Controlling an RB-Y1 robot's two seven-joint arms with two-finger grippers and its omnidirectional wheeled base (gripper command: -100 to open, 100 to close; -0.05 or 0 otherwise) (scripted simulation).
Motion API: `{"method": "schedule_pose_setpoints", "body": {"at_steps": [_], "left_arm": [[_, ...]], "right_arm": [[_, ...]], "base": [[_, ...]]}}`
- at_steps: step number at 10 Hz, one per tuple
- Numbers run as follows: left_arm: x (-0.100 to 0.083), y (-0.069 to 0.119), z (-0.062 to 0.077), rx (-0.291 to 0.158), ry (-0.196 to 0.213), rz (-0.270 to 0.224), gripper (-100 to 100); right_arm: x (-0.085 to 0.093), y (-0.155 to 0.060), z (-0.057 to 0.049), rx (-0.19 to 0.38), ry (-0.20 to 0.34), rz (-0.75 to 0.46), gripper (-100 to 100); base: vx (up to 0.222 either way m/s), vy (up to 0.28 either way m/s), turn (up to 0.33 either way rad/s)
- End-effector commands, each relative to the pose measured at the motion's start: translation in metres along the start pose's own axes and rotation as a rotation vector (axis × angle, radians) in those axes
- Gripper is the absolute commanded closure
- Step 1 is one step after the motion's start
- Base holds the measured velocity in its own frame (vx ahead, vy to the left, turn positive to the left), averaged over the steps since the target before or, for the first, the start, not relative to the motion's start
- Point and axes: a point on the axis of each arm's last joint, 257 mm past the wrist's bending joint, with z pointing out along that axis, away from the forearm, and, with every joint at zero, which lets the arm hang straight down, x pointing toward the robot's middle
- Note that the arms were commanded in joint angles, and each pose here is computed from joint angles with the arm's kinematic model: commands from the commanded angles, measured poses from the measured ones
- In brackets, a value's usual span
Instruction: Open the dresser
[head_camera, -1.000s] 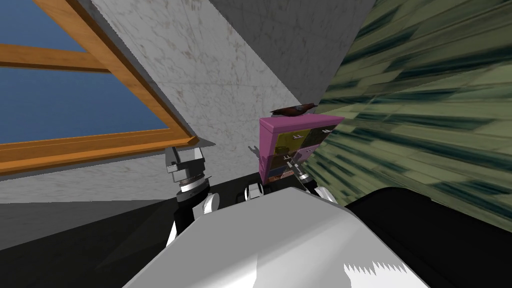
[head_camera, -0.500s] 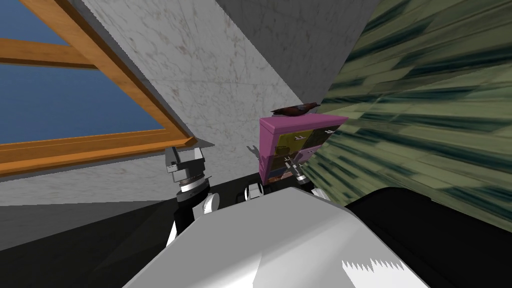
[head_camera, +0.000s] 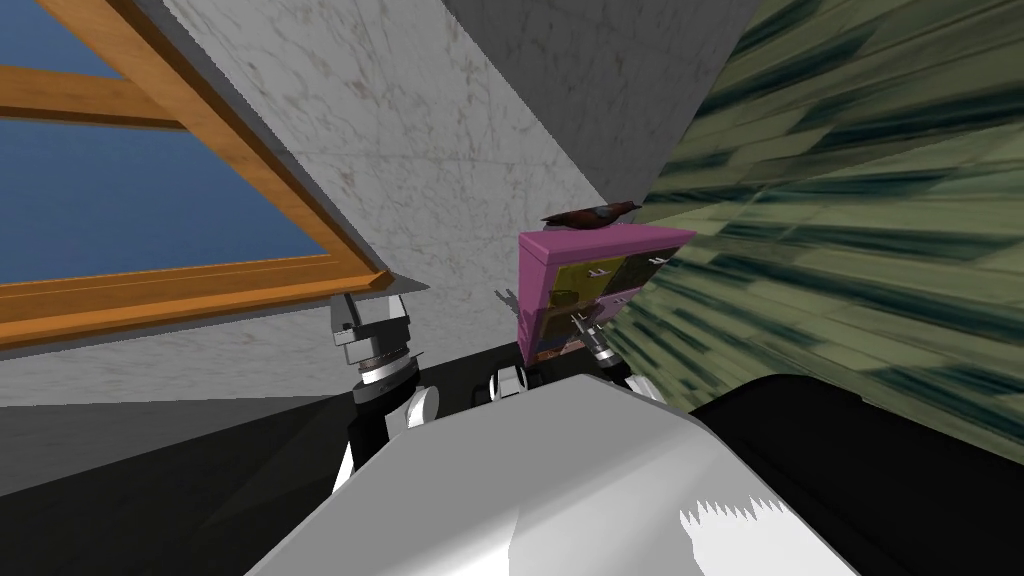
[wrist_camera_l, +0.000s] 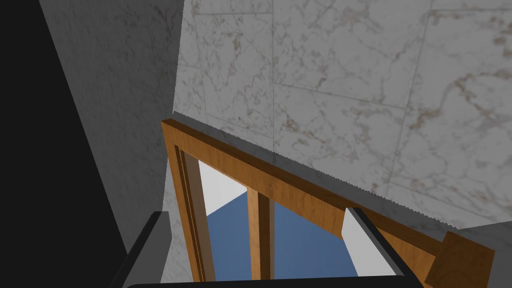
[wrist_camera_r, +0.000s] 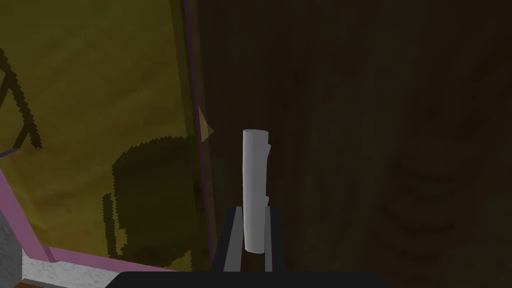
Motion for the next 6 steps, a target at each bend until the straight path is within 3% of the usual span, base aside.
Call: {"method": "schedule_pose_setpoints", "body": {"at_steps": [1,3,6], "left_arm": [[0.0000,0.0000,0.0000,0.000,0.000,0.000,0],[0.0000,0.0000,0.0000,0.000,0.000,0.000,0],[0.0000,0.0000,0.0000,0.000,0.000,0.000,0]], "right_arm": [[0.0016,-0.0053,-0.0027,0.005,-0.007,-0.002,100],[-0.0019,-0.0012,-0.0075,-0.007,-0.010,0.006,100],[-0.0035,-0.0063,-0.0097,0.003,-0.021,0.003,100]], "base": [[-0.173,0.004,-0.029],[-0.097,-0.004,-0.023],[-0.182,-0.013,-0.035]]}}
